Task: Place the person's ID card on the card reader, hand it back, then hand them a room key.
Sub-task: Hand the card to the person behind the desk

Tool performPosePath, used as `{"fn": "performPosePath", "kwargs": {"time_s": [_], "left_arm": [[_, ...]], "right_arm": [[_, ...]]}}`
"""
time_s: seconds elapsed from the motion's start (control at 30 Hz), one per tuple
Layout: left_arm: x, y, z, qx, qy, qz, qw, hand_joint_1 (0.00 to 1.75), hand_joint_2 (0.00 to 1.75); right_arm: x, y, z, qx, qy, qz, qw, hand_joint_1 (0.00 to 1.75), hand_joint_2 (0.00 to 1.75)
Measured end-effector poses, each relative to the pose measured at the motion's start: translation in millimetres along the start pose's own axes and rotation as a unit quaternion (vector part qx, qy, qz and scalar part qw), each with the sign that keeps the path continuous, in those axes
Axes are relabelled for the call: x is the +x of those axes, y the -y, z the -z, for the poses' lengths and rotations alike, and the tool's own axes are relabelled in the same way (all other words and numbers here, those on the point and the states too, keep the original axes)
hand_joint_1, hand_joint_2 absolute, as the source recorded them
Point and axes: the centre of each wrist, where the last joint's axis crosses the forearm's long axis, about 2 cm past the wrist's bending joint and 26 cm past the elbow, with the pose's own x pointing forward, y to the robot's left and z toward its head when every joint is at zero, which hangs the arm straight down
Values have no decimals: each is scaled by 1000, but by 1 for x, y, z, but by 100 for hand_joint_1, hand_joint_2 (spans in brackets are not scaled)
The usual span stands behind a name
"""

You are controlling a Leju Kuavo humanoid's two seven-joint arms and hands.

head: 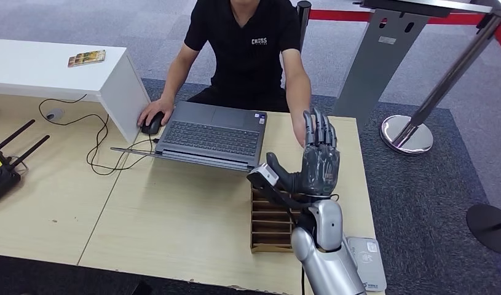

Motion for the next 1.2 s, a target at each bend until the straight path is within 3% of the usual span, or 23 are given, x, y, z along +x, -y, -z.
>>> {"fn": "performPosePath", "kwargs": {"time_s": [0.5,0.63,0.8,1.2], "left_arm": [[0,0,0,-1,-6,-2,1000,0,175],[0,0,0,-1,-9,-2,1000,0,175],[-1,0,0,0,-18,1,1000,0,175],[-7,1,1,-3,-65,-6,998,0,175]], "right_arm": [[-2,3,-6,-1,3,0,1000,0,0],[-2,4,-8,-2,5,-4,1000,0,175],[-6,9,-14,-7,-14,-17,1000,0,175],[-28,47,-67,-18,-56,11,998,0,175]]}}
